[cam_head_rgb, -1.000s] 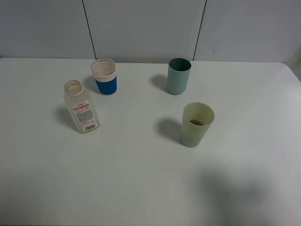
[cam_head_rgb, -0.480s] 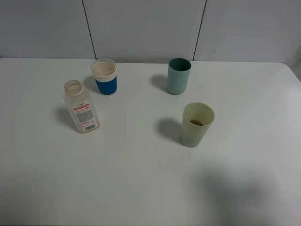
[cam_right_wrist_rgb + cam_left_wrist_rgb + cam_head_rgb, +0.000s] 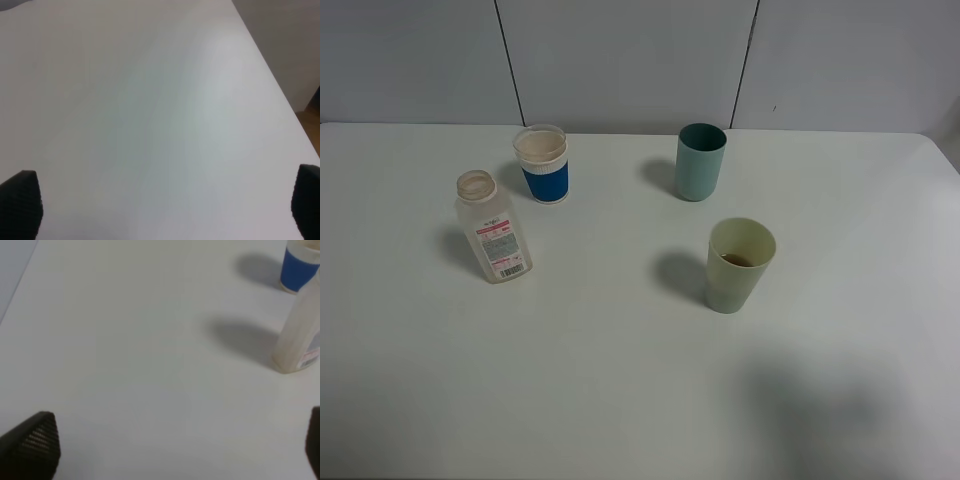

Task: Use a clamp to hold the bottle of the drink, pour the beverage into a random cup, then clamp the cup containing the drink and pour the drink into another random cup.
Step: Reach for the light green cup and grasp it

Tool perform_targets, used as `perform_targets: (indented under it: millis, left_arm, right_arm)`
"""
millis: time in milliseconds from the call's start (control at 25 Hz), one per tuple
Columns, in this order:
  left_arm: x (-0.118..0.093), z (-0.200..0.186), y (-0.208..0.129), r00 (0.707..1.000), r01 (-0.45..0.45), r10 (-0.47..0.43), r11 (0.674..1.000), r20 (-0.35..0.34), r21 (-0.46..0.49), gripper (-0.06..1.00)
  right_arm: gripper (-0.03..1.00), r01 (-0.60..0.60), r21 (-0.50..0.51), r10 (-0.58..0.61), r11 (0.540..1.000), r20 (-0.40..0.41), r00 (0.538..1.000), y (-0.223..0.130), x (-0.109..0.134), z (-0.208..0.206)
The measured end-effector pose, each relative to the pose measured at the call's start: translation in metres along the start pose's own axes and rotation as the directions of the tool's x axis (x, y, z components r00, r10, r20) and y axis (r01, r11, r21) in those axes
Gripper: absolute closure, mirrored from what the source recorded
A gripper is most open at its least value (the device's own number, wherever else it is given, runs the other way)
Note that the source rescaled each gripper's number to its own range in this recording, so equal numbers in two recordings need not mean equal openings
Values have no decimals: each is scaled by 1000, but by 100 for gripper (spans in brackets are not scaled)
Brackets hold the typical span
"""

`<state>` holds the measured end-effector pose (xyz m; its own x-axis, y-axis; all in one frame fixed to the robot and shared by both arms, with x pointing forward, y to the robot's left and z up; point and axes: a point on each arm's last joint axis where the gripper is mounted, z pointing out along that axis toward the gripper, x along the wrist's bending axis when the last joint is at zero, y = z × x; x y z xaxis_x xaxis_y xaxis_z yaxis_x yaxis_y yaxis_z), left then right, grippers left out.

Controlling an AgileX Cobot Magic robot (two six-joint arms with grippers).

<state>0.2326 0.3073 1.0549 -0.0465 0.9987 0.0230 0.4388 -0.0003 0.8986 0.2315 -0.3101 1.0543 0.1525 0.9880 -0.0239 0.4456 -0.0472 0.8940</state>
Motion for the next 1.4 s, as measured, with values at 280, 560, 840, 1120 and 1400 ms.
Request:
perform_targets:
  millis: [280, 560, 840, 1120, 1400]
  left_arm:
    - [0, 0, 0, 1000, 0, 0, 1000, 0, 0, -6]
    - [0, 0, 0, 1000, 0, 0, 1000, 0, 0, -6]
    - [0, 0, 0, 1000, 0, 0, 1000, 0, 0, -6]
    - [0, 0, 0, 1000, 0, 0, 1000, 0, 0, -6]
    - [0, 0, 0, 1000, 0, 0, 1000, -1, 0, -6]
  right_arm:
    - [-3, 0, 0, 0, 1000, 0, 1000, 0, 0, 0]
    - [-3, 0, 0, 0, 1000, 0, 1000, 0, 0, 0]
    - [-3, -1, 0, 1, 1000, 0, 1000, 0, 0, 0]
    - [-3, 17, 171, -19, 985, 8, 1000, 15, 4, 26]
    - [-3, 46, 123, -45, 991, -9, 999, 69, 11, 57]
